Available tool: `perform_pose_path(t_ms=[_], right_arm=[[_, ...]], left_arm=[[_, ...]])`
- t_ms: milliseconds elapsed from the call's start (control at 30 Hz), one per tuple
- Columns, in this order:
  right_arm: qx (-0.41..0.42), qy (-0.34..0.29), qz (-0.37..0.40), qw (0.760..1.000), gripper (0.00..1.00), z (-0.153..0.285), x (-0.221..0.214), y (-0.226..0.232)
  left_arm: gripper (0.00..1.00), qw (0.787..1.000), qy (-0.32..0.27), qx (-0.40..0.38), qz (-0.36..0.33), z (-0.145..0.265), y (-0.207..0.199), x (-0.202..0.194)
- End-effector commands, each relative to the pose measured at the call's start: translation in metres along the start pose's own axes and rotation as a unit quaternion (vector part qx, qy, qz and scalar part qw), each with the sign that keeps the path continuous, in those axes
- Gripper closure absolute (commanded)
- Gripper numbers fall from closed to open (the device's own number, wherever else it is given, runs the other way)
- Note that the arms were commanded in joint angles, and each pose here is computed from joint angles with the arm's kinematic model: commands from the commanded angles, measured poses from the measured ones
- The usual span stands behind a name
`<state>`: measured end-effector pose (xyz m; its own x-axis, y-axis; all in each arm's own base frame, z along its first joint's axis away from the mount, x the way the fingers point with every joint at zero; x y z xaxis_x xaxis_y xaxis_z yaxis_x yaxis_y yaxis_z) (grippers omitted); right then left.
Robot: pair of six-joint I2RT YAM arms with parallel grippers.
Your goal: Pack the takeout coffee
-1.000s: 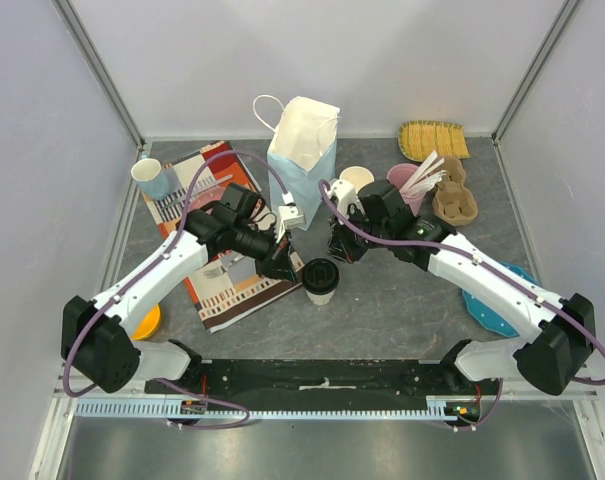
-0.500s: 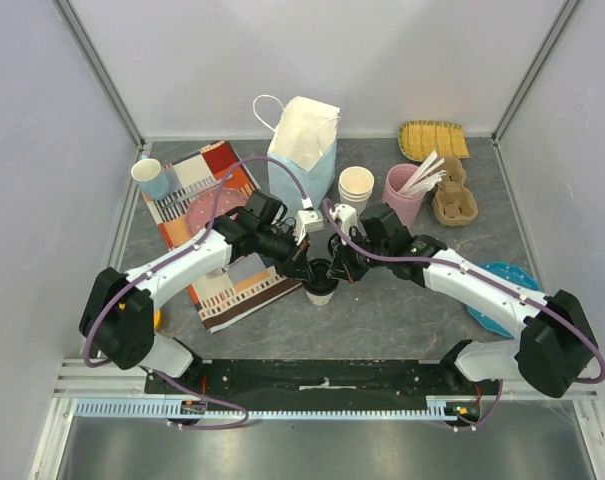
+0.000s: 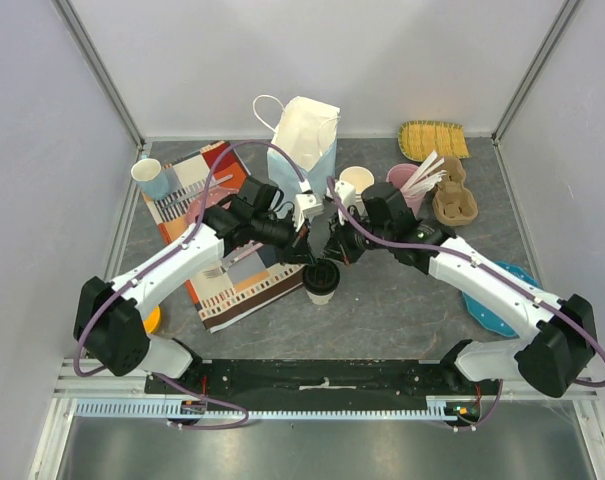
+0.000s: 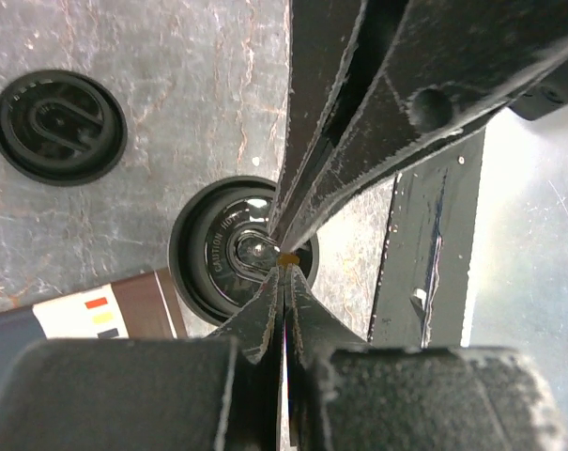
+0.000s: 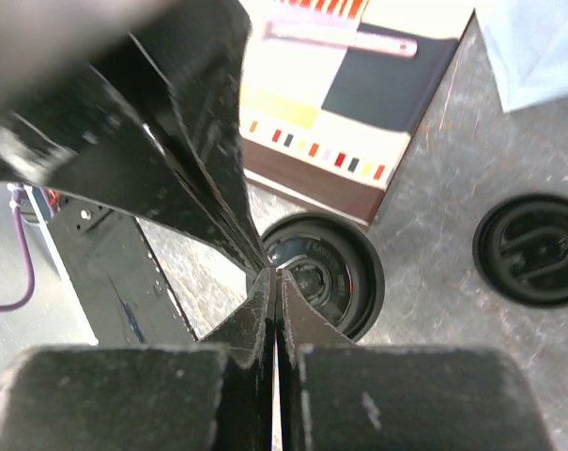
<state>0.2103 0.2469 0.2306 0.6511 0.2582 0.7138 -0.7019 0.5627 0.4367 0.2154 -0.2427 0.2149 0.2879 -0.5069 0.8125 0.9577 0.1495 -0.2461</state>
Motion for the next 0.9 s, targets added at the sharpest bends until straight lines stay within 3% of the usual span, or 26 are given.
perform_pose_path(t_ms=[0, 233, 400, 600, 867], right_arm=[[0.009, -0.019, 0.013, 1.000, 1.00, 0.002, 0.020, 0.006], [-0.015, 0.044, -0.043, 0.998, 1.00, -0.037, -0.042, -0.034], [-0.013, 0.070, -0.064, 0.995, 1.00, -0.043, -0.069, -0.040], [-0.011, 0.048, -0.047, 0.998, 1.00, -0.025, -0.044, -0.028], [-0.002, 0.004, -0.010, 1.000, 1.00, -0.005, 0.003, -0.009]], left_arm=[[0.98, 1.000, -0.019, 0.020, -0.014, 0.007, 0.003, 0.016], [0.98, 0.998, 0.031, 0.015, 0.044, -0.028, 0.022, -0.038], [0.98, 0.998, 0.049, 0.021, 0.040, -0.030, 0.023, -0.053], [0.98, 1.000, 0.006, 0.024, -0.001, -0.009, 0.012, -0.019], [0.98, 0.999, -0.009, 0.029, -0.016, 0.007, 0.008, 0.010]])
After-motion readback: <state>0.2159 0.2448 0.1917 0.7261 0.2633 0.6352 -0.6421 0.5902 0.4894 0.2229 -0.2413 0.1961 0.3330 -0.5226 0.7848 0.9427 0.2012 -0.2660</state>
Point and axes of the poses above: each gripper's point midway between its finger pads, its own z axis back along the fingers, its own y axis along the line the jaws close on, x = y × z, the point moved 6 cm from there along z, back along the fingers, and after that the axes turned 7 degrees about -z, right-handed, at the moved point
